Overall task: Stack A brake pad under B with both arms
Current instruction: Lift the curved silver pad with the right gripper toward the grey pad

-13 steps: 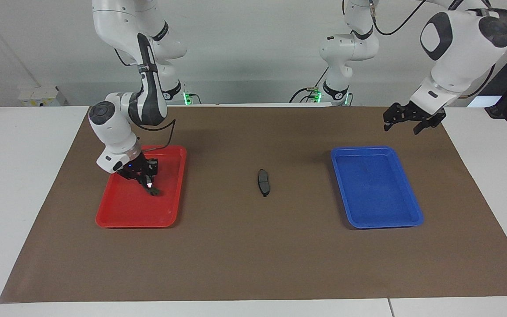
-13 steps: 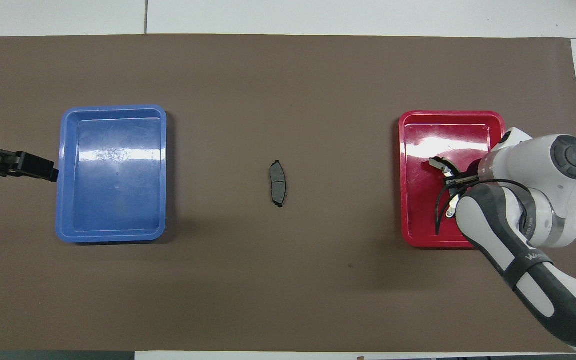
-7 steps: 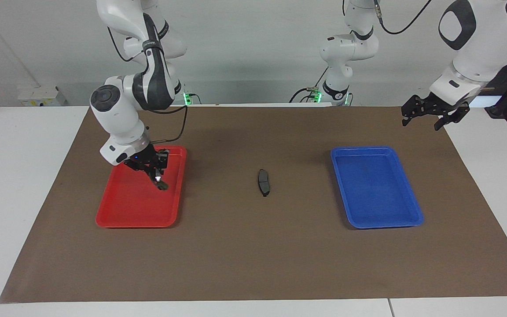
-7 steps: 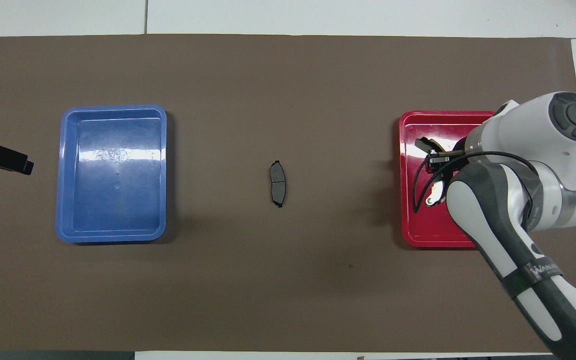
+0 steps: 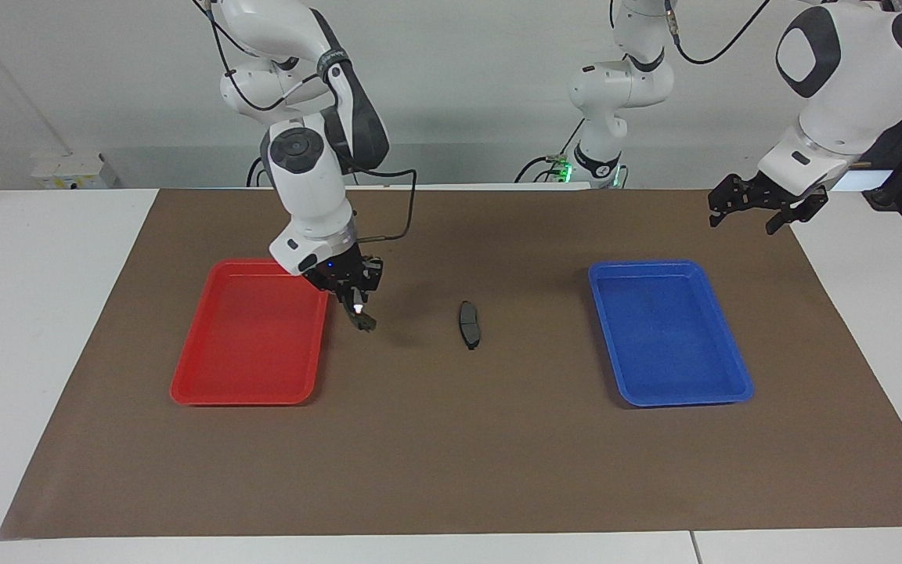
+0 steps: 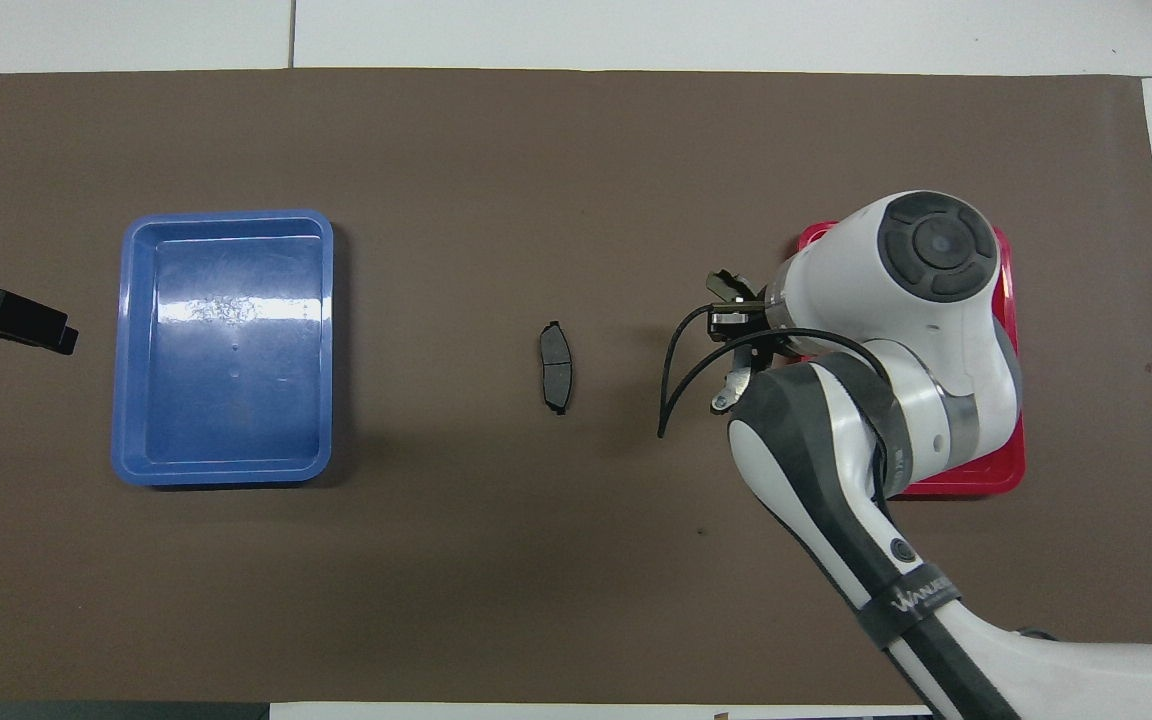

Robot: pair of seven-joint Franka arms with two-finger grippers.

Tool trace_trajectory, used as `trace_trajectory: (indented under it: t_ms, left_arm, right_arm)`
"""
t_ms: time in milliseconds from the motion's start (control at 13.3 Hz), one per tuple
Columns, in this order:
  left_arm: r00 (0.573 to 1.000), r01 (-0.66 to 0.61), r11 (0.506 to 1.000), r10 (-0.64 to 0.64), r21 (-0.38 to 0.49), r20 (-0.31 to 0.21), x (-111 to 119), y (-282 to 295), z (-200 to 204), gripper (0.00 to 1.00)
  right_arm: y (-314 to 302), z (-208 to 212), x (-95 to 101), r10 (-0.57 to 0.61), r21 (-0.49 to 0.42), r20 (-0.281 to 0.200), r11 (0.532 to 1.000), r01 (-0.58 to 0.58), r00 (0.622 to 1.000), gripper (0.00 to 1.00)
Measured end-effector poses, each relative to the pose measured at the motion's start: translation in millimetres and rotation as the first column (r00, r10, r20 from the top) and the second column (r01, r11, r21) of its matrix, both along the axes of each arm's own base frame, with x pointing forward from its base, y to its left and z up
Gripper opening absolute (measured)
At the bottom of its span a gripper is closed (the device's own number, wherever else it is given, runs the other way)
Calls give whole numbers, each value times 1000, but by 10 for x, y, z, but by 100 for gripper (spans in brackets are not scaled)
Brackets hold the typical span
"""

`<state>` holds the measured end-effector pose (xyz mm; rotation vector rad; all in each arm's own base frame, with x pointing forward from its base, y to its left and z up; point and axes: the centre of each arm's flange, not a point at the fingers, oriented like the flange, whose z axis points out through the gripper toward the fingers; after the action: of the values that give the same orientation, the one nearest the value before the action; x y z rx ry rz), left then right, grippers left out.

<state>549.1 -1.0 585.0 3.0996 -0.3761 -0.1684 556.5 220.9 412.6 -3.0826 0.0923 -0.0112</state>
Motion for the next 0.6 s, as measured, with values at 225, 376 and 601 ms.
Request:
trace_trajectory:
  t_ms: [225,376,601]
  left_arm:
    - [1000,-2,1000,2,0,-1,-1,-4,-1,100]
    - [1000,-1,1000,1,0,-1,-1,-6,-1,100]
    - [1000,-2,1000,2,0,-2,-2,-5,-1,100]
  right_arm:
    - [578,-170,44,68,-6,10,998,-68,998,42]
    - [896,-299,118,106,-11,16,994,-106,994,42]
    - [1273,-453,157,151,-3,49,988,-151,987,42]
